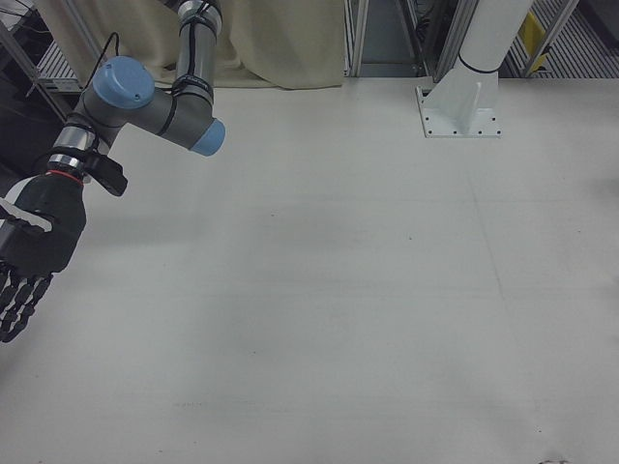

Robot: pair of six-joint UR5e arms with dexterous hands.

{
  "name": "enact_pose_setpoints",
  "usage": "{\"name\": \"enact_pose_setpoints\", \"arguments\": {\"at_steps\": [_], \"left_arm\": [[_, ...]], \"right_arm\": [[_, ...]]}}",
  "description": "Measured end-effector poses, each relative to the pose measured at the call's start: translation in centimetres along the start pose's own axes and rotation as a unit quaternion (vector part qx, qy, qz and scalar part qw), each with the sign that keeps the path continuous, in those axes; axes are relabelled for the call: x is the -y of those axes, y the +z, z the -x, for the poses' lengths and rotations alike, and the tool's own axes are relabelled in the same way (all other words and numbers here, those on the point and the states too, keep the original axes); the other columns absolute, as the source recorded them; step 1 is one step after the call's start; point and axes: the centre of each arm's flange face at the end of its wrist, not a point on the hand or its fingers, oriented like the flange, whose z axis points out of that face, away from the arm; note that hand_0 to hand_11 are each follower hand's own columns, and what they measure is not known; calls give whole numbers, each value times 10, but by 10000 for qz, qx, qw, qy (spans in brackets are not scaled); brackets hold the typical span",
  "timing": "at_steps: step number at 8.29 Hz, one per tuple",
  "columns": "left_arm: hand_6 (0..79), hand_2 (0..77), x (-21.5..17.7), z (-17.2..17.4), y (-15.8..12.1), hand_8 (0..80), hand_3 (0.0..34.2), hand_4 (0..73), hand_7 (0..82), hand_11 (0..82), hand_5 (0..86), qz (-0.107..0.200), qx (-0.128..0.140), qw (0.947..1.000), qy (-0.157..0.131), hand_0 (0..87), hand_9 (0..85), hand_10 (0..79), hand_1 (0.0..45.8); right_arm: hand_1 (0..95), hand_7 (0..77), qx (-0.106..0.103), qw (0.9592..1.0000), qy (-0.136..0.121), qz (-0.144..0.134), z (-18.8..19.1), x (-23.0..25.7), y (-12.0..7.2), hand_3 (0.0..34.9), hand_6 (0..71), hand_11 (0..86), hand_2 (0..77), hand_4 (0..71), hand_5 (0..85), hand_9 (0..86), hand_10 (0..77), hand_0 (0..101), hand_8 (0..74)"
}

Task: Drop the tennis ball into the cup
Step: 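Position the left hand with the ball above the mug opening, then open the left hand fingers to release the ball into the mug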

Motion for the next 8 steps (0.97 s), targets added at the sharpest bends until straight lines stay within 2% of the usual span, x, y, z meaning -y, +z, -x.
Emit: {"name": "enact_pose_setpoints", "arguments": {"at_steps": [1,2,3,4,5,6,7,8], "left_arm": [[344,409,-5,-1,-1,387,0,164,545,202,202,-66,12,10000,5,805,349,120,256],[344,409,-13,-3,-4,387,0,164,545,202,202,-127,26,9999,24,805,349,120,256],[464,485,-18,-4,-6,524,0,267,616,245,256,-159,35,9999,38,785,551,147,185],[464,485,-20,-4,-7,524,0,267,616,245,256,-188,42,9998,47,785,551,147,185],[469,507,-20,-4,-8,436,0,245,622,218,240,-210,47,9998,52,644,649,120,175],[469,513,-20,-4,-8,349,0,235,622,131,213,-219,49,9997,52,583,595,33,175],[469,513,-21,-4,-7,349,0,235,622,131,213,-213,55,9997,51,583,595,33,175],[469,513,-22,-3,-6,224,0,235,622,114,191,-200,59,9998,51,573,496,44,175]], "right_arm": [[5,0,1,10000,0,0,0,0,0,0,0,5,5,0,0,0,0,0,0],[5,0,-1,10000,0,0,0,0,0,0,0,5,5,0,0,0,0,0,0],[5,0,-1,10000,0,0,0,0,0,0,0,5,5,0,0,0,0,0,0],[5,0,-1,10000,0,0,0,0,0,0,0,5,5,0,0,0,0,0,0],[5,0,-1,10000,0,0,0,0,0,0,0,5,5,0,0,0,0,0,0],[5,0,-2,10000,0,0,0,0,0,0,0,5,5,0,0,0,0,0,0],[5,0,-4,10000,0,0,0,0,0,0,0,5,5,0,0,0,0,0,0],[5,5,-6,10000,-1,0,-1,0,0,0,0,5,5,0,0,0,0,0,0]]}}
